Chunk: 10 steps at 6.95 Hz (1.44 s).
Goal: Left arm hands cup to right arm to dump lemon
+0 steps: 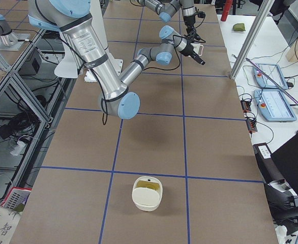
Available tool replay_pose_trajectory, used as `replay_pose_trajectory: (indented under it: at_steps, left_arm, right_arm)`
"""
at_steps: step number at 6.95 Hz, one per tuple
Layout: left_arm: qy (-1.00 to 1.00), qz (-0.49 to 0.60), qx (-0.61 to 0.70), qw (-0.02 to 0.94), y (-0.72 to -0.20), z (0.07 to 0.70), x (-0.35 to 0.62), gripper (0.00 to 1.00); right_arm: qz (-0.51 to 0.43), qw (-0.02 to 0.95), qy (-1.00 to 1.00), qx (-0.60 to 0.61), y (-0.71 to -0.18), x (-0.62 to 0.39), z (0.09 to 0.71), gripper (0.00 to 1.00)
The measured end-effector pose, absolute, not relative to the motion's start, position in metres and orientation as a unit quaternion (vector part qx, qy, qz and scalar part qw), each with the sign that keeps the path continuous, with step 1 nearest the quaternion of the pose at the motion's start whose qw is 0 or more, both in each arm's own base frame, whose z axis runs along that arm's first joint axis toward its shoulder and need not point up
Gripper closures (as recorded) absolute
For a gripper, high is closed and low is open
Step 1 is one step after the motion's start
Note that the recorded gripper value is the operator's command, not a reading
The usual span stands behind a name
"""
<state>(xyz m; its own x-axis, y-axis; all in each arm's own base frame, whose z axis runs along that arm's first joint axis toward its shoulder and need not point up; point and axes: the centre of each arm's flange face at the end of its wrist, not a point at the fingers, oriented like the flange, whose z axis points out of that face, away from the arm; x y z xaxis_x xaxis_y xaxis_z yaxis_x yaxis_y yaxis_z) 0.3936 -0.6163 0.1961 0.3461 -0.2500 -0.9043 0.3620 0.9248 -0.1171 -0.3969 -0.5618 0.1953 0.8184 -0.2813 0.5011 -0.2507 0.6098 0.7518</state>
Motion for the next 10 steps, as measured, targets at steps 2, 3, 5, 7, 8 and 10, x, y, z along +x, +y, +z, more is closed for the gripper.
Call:
replay_pose_trajectory:
  at_steps: [2,3,5,7,8,10]
  left_arm:
    - [0.525,-0.162,0.072,0.833,-0.606,0.240,0.366,1.00]
    - [0.513,-0.144,0.085,0.842,-0.594,0.273,0.344,1.00]
    - [0.479,-0.108,0.103,0.865,-0.566,0.345,0.300,1.00]
    - [0.437,-0.057,0.116,0.890,-0.540,0.420,0.257,1.00]
    - [0.415,-0.028,0.124,0.901,-0.527,0.454,0.233,1.00]
    - [0.392,0.005,0.130,0.911,-0.515,0.493,0.196,1.00]
  right_arm:
    - [-0.029,0.882,-0.319,0.345,-0.587,-0.364,0.199,0.01]
    - [-0.031,0.896,-0.338,0.287,-0.603,-0.334,0.206,0.01]
    - [-0.034,0.904,-0.365,0.221,-0.626,-0.273,0.224,0.01]
    - [-0.050,0.903,-0.382,0.191,-0.637,-0.219,0.255,0.00]
    - [-0.047,0.901,-0.392,0.179,-0.641,-0.188,0.273,0.00]
    - [-0.065,0.900,-0.393,0.175,-0.648,-0.133,0.310,0.00]
